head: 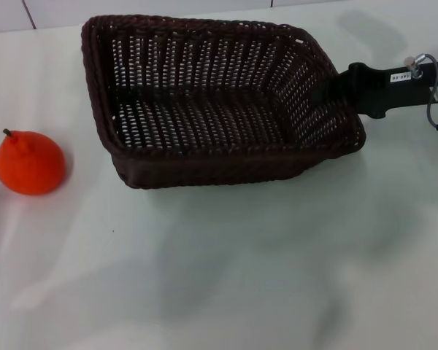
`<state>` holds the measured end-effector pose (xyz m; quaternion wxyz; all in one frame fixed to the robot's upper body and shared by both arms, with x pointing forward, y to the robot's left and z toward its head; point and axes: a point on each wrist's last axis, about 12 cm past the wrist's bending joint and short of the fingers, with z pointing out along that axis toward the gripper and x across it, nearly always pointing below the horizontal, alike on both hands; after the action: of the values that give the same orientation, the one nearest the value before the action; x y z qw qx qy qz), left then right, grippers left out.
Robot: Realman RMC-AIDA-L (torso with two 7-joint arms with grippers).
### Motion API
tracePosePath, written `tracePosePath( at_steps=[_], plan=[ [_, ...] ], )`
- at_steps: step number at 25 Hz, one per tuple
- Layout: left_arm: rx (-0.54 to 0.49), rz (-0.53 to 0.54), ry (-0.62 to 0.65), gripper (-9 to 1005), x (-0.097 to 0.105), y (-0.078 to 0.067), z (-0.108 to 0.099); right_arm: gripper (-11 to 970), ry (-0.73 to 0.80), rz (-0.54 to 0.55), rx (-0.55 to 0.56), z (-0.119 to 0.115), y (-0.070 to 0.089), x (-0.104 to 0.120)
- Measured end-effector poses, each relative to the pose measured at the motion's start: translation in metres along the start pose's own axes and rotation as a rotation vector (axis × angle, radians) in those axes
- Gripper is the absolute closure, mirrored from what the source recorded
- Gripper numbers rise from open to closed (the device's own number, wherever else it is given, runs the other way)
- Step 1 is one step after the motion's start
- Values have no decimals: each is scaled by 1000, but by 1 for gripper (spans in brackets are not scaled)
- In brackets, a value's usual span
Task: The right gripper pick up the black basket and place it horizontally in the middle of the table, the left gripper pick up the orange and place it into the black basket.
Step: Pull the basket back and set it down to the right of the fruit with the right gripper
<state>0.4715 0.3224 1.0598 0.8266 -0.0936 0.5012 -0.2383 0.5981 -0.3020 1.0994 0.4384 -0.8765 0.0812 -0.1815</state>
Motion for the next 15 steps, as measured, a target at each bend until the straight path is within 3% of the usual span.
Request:
tracePosePath(
  at_steps=[11,15],
  plan=[
    [-2,0,1,63,-1,1,-1,672,18,38,14,5,6,-8],
    [-6,0,3,64,-1,1,-3,480,16,50,31,4,7,-12]
  ],
)
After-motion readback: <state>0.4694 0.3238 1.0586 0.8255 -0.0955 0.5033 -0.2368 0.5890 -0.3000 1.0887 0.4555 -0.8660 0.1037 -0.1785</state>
